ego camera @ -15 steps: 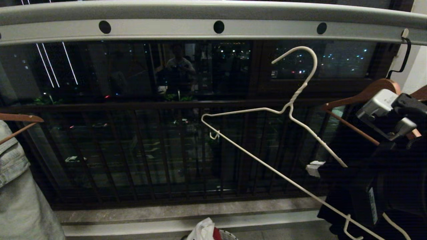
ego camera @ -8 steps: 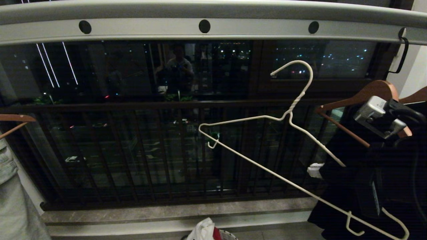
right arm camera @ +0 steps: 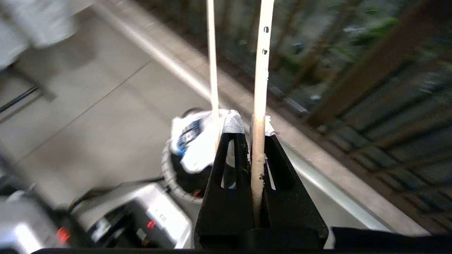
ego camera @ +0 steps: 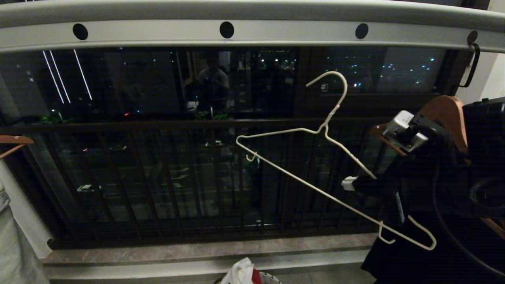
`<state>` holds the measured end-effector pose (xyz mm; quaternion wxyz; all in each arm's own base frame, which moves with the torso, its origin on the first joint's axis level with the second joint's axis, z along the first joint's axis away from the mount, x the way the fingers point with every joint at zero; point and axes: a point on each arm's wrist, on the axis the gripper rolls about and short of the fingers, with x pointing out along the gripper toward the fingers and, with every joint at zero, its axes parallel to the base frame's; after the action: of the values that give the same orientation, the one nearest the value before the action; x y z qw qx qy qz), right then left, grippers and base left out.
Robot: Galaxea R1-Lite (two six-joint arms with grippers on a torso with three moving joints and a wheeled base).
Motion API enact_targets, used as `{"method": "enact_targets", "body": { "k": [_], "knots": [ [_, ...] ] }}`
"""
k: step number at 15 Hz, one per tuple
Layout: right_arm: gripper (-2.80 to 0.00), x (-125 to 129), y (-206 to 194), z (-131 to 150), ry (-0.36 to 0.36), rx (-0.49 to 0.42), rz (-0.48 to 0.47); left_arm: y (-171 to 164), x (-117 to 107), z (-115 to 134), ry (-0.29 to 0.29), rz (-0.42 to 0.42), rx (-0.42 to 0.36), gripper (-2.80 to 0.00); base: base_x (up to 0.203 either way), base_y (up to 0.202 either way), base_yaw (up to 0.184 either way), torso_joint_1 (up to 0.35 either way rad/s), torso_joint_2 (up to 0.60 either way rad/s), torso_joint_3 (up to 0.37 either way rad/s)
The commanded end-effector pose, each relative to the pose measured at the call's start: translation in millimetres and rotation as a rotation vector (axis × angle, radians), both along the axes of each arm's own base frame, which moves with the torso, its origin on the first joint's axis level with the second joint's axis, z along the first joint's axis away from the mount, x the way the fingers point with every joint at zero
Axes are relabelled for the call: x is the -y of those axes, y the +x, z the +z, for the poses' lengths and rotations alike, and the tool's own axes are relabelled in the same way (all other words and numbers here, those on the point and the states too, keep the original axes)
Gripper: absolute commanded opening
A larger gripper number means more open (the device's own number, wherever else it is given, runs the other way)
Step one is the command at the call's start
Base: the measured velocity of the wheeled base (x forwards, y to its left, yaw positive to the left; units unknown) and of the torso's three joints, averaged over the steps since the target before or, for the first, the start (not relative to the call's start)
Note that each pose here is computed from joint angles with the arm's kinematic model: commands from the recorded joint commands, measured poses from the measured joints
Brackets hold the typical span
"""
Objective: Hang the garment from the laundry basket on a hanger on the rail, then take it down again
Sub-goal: Pick up the clothes rack on the clothesline, then pick up clothes from the basket
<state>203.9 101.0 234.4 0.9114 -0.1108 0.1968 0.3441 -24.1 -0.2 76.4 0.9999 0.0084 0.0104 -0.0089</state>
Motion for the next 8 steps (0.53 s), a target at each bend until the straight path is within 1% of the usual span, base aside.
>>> {"method": "enact_targets", "body": {
  "k": [1, 2, 4, 7, 8],
  "knots": [
    [-2.80, -2, 4, -13, -0.006, -0.049, 0.045, 0, 0, 0, 0.000, 0.000, 0.001, -2.80, 0.000, 0.000, 0.000, 0.000, 0.00, 0.000],
    [-2.80, -3, 4, -15, -0.004, -0.061, 0.061, 0, 0, 0, 0.000, -0.001, -0.001, -2.80, 0.000, 0.000, 0.000, 0.000, 0.00, 0.000],
    [-2.80, -3, 2, -21, -0.003, -0.080, 0.122, 0, 0, 0, 0.000, 0.001, -0.001, -2.80, 0.000, 0.000, 0.000, 0.000, 0.00, 0.000],
    [-2.80, -3, -4, -30, -0.034, -0.066, 0.235, 0, 0, 0, 0.000, 0.001, -0.001, -2.80, 0.000, 0.000, 0.000, 0.000, 0.00, 0.000],
    [-2.80, -3, -5, -31, -0.034, -0.062, 0.252, 0, 0, 0, 0.000, -0.001, -0.001, -2.80, 0.000, 0.000, 0.000, 0.000, 0.00, 0.000]
  ]
}}
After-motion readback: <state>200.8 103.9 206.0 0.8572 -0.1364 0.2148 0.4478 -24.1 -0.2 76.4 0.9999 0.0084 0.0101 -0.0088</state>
